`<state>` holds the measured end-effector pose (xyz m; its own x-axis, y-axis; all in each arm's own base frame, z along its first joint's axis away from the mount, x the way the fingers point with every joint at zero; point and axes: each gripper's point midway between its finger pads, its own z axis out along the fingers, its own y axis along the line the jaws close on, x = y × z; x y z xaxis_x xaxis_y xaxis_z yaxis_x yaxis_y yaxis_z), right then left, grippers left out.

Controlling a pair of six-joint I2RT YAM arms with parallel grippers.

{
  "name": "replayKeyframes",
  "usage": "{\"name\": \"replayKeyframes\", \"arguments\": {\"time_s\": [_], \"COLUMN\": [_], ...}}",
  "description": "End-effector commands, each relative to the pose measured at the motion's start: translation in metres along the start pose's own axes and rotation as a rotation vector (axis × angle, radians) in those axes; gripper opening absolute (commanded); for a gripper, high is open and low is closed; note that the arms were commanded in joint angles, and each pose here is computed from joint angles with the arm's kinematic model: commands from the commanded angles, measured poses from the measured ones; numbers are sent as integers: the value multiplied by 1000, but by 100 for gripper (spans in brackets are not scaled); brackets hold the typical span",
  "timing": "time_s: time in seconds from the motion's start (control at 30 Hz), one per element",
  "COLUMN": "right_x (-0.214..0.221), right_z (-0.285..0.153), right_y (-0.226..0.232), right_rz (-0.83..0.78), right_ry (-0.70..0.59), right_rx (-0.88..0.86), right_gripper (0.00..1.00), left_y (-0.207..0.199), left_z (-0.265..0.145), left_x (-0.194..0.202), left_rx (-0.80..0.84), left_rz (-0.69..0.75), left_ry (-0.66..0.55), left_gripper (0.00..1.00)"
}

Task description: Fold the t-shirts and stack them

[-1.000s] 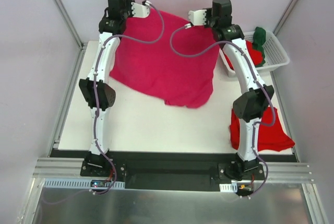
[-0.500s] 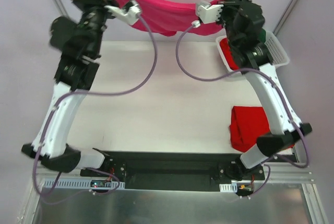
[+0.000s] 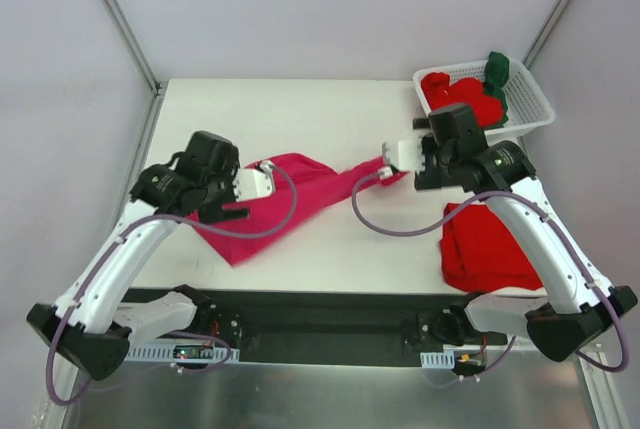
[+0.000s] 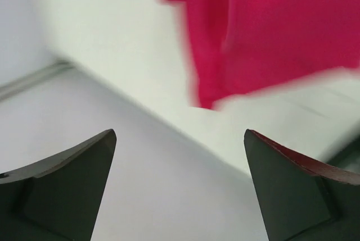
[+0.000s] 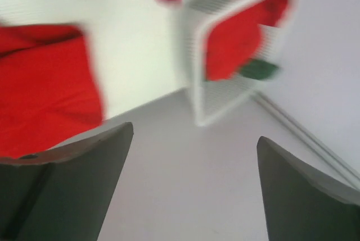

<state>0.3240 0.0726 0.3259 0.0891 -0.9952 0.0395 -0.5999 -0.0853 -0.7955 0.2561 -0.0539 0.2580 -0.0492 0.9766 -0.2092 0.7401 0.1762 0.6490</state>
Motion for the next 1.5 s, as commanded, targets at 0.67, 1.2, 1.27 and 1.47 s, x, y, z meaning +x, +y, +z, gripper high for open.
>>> {"name": "replayKeyframes", "arguments": {"time_s": [0.67, 1.2, 1.27, 1.47], "right_x": [-64, -115, -121, -161], "right_z": [-21, 7, 24, 94], "right_y": [11, 17, 25, 7], "right_rz": [422, 463, 503, 586], "right_ry": [-249, -447, -417, -349], "right_rx": [-308, -327, -370, -486], "right_gripper": [96, 98, 99, 96], "left_y": [-23, 96, 89, 70], "left_z": [64, 195, 179, 116], "left_x": [-13, -8, 21, 72], "left_rx": [362, 220, 183, 137], "left_rz": [-618, -814, -837, -914], "left_ry": [186, 272, 360, 446], "left_gripper": [99, 99, 99, 99]}}
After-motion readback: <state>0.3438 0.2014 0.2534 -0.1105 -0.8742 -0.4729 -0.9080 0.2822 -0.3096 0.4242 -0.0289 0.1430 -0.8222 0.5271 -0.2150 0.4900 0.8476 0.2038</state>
